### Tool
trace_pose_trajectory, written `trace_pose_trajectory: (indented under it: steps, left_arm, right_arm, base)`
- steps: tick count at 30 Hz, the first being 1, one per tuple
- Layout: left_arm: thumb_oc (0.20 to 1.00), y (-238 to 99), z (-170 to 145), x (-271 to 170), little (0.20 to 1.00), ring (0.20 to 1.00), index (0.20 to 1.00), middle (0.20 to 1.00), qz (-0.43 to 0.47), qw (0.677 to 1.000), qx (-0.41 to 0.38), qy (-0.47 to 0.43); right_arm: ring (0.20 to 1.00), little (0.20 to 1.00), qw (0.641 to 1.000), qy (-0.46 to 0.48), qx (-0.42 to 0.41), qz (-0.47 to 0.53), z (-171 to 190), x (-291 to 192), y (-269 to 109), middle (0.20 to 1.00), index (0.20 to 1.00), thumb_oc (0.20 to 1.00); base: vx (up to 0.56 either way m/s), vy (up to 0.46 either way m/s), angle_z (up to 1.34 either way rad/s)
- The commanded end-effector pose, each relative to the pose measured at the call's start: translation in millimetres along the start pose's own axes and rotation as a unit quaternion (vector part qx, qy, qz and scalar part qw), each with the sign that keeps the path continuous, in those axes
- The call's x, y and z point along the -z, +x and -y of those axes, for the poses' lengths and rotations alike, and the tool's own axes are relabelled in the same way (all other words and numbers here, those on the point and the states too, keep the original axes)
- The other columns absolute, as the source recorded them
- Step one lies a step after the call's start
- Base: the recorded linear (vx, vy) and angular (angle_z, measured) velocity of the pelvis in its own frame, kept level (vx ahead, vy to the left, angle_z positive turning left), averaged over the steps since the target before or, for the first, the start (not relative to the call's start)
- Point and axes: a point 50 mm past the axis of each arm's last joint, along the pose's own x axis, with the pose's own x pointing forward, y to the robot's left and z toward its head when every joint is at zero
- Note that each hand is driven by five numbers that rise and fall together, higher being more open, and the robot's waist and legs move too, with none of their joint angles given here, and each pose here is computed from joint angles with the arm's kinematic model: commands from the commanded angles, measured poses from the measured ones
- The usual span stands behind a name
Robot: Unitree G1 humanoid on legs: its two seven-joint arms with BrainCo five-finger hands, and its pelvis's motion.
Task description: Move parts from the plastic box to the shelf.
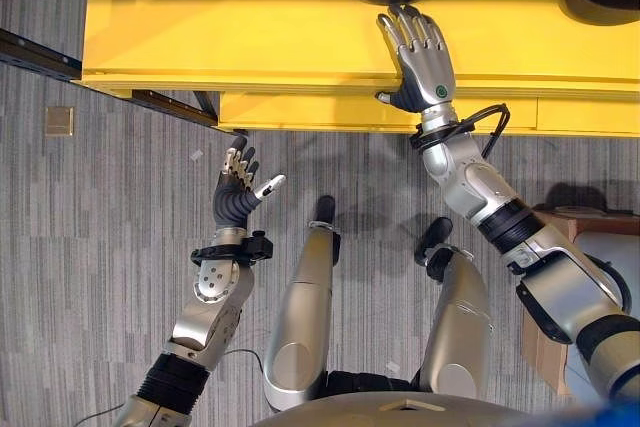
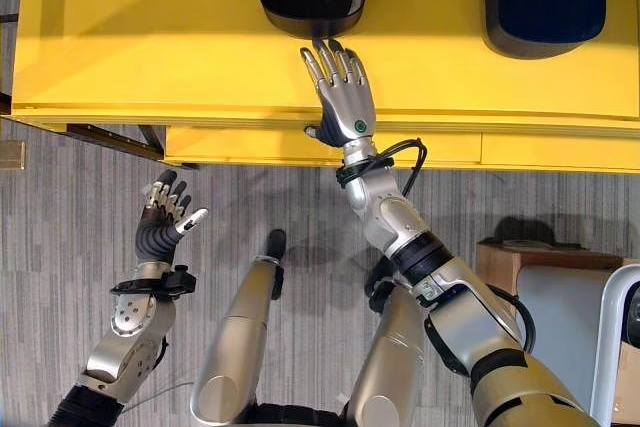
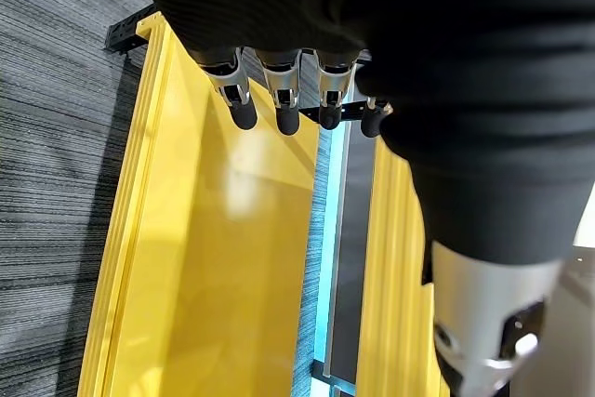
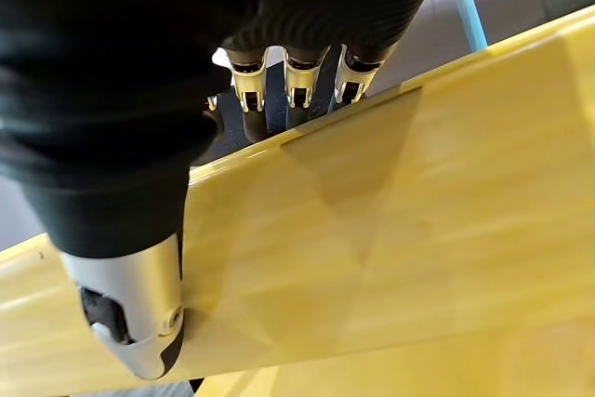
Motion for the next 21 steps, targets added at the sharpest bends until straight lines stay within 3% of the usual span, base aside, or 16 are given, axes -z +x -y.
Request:
trace_pose_trajectory:
  steps: [1, 9, 21]
  left_arm:
    - [1.000, -3.3, 5.6, -12.2, 1.000, 1.000, 1.000, 1.000, 0.036, 0.999, 0.013, -0.009]
    - [1.000, -6.9, 1.7, -10.7, 1.000, 1.000, 1.000, 1.000, 0.034, 0.999, -0.002, -0.001]
    - [1.000, -11.2, -3.3, -14.6, 1.000, 1.000, 1.000, 1.000, 0.044, 0.999, -0.007, 0.007]
  right_arm:
    - [1.000, 1.000, 0.998, 0.053, 0.009, 0.013, 4.9, -7.0, -8.1, 1.000, 1.000, 1.000]
    - [1.000, 1.000, 0.994, 0.107, -0.015, 0.018, 0.6, -11.1, -40.3, 1.000, 1.000, 1.000]
    - [1.000, 1.000, 0.993, 0.041, 0.099, -0.048, 44.0, 40.9, -65.0, 1.000, 1.000, 1.000]
  base:
    - [0.00, 0.000, 0.00]
    - [0.00, -0.007, -0.04]
    - [0.00, 0.000, 0.00]
